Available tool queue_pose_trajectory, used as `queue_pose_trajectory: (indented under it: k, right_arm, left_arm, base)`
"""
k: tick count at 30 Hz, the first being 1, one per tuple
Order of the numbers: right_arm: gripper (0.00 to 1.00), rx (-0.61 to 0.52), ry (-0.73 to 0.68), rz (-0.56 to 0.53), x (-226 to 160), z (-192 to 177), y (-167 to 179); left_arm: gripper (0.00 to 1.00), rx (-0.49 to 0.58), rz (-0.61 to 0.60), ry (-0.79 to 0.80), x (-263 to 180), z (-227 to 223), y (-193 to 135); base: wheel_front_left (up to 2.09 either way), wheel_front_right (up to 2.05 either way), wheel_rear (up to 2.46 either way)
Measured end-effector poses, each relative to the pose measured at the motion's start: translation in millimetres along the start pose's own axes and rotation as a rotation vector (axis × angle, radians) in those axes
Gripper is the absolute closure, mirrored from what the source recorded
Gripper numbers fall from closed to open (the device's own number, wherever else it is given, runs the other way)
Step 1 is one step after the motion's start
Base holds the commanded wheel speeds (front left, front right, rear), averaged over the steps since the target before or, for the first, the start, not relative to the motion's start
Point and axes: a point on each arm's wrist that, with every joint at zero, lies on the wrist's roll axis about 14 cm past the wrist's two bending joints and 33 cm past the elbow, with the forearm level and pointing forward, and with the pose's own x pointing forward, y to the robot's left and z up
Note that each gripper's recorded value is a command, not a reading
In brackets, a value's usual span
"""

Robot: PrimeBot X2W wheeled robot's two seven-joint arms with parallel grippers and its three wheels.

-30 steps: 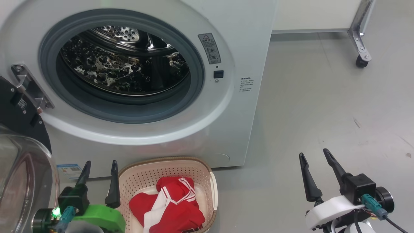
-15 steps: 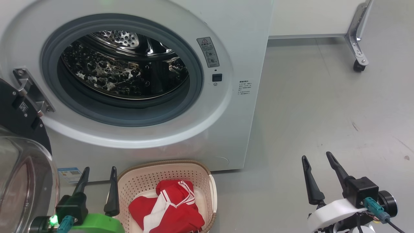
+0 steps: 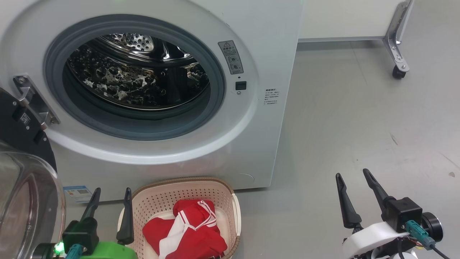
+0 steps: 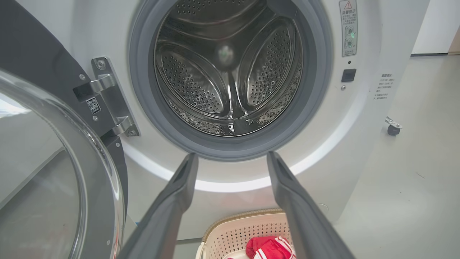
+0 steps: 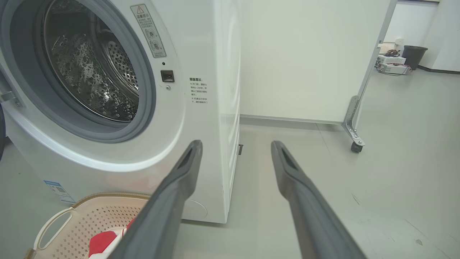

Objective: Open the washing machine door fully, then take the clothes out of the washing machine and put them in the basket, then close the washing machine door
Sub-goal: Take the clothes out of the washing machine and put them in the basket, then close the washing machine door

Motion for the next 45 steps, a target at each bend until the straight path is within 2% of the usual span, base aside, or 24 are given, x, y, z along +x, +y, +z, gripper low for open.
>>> queue_pose_trajectory:
  k: [23, 45]
  right_arm:
    - [0.00, -0.006, -0.002, 0.007, -1, 4, 1]
    - [0.00, -0.006, -0.003, 0.003, -3, 6, 1]
  left_arm:
    - [0.00, 0.032, -0.005, -0.012, -8, 13, -2]
    - [0.00, 0.027, -0.021, -0.023, -13, 22, -9]
  base:
    - [-0.17, 0.17, 0.00]
    - [-0.94, 0.94, 0.00]
